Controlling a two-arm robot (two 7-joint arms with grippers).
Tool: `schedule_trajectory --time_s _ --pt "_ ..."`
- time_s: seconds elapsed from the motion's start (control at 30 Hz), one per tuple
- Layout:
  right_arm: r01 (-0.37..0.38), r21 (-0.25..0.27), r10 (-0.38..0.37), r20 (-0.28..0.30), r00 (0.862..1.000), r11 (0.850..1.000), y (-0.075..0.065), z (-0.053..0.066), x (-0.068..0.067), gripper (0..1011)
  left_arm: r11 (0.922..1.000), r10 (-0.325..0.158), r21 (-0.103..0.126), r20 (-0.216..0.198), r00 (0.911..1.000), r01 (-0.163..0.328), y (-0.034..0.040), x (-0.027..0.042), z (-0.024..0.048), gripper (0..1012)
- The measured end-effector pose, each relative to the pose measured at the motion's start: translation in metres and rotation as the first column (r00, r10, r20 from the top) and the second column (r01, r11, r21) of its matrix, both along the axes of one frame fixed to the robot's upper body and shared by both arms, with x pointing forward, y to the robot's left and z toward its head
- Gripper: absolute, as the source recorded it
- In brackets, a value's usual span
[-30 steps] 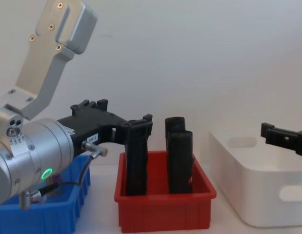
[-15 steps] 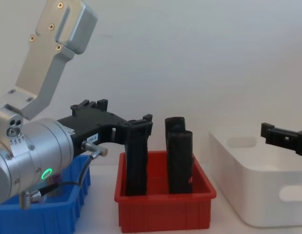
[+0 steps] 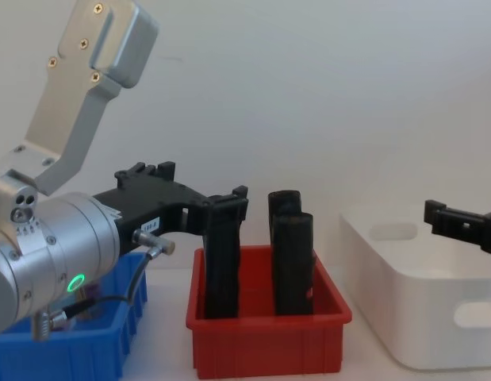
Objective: Pick the cotton swabs from the blue box and place them into the white box.
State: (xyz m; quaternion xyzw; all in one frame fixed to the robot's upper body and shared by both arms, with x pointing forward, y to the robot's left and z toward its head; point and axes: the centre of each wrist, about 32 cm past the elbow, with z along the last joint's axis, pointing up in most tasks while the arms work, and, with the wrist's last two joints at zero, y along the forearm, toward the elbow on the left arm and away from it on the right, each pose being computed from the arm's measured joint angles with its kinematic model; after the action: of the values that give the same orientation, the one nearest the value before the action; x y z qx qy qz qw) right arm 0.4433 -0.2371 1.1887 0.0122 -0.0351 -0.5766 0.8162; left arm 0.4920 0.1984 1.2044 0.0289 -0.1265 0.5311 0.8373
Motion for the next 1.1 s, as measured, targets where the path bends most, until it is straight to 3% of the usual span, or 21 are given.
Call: schedule_trajectory --time_s 0.87,1.1 --pt "0.0 0.0 0.0 0.0 1.0 1.0 0.0 0.0 0.0 1002 1.0 0.0 0.0 0.0 1.0 0.0 0.0 0.0001 0.0001 1004" --pt "0.0 0.0 0.0 0.0 1.0 1.0 0.0 0.0 0.0 1002 0.9998 0.015 -0.011 -0.005 0.9999 -0.015 0.0014 0.0026 0.002 1004"
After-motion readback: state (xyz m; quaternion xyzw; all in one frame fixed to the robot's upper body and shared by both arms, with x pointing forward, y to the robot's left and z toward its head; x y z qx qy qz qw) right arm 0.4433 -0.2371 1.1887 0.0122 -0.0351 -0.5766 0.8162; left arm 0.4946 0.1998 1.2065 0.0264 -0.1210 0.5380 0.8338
